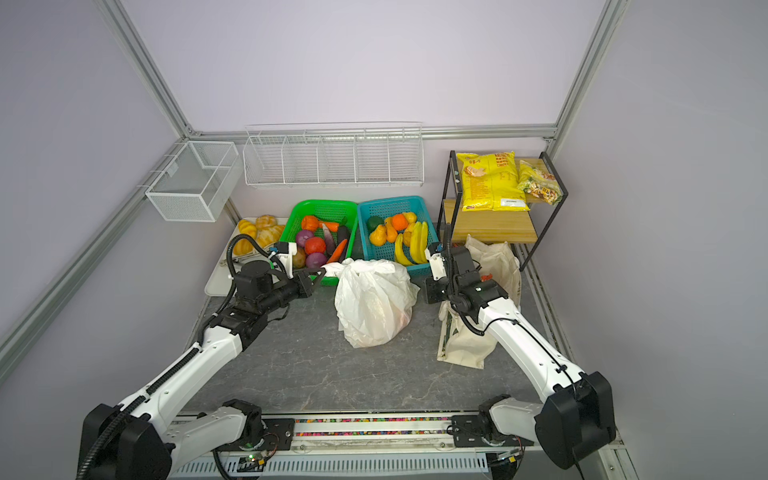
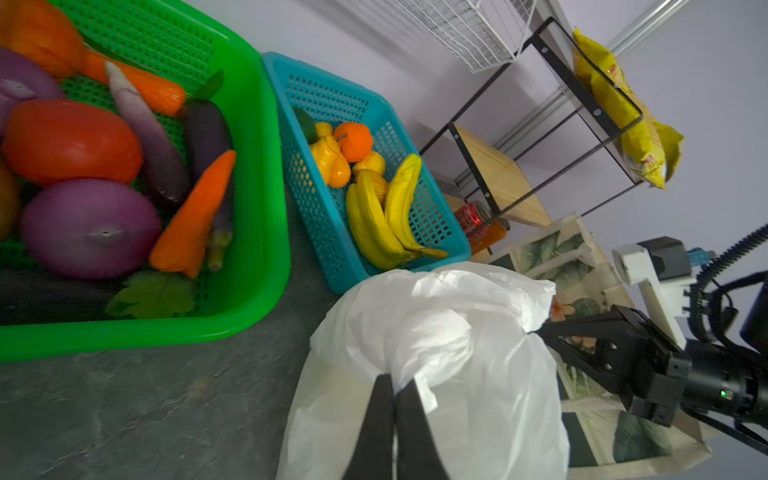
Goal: Place the mixed food into the grocery bags and tie them
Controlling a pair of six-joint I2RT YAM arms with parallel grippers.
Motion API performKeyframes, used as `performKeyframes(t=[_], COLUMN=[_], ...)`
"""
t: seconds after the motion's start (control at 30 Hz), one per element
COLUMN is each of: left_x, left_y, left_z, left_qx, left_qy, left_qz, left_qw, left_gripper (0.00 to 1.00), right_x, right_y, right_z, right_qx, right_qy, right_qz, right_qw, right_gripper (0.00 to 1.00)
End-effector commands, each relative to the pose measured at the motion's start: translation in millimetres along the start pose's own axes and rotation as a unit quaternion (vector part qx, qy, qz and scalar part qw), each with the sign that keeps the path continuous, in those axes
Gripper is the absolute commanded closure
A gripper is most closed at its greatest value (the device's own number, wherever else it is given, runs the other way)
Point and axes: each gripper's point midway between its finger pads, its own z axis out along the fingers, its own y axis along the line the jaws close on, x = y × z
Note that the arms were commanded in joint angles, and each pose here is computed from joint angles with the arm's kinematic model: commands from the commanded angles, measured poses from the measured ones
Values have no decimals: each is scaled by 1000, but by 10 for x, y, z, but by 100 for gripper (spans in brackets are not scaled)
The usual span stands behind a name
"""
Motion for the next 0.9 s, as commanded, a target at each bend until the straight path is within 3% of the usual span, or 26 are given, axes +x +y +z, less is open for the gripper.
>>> performKeyframes(t=[0.0, 0.03, 0.2, 0.3, 0.47, 0.57, 0.63, 0.87], left_x=[68, 82, 78, 59, 50, 53, 49, 18], left_y=[-50, -89, -147, -183, -211, -218, -224, -148], left_z=[22, 37, 45, 37, 37, 44, 42, 15], left_qx=[25, 39, 57, 64, 72, 75, 76, 50], left_qy=[11, 14, 13, 11, 11, 12, 12, 0], left_qz=[2, -1, 0, 3, 4, 3, 2, 6], left_qw=[1000, 999, 998, 998, 997, 997, 997, 999], left_gripper=[100, 100, 100, 100, 100, 100, 100, 100], right_x=[-61, -118, -429, -557, -671, -726, -739, -623], right_y=[255, 433, 820, 871, 912, 939, 958, 799], right_z=[-8, -58, -220, -165, 42, 112, 143, 213], right_qx=[-66, -115, -240, -268, -284, -290, -295, -250], right_qy=[-29, -45, -73, -68, -52, -52, -50, -35], right_qz=[-38, -50, -52, -39, -32, -34, -35, -27], right_qw=[997, 991, 967, 960, 957, 955, 954, 967], right_gripper=[93, 92, 49, 37, 27, 30, 37, 93])
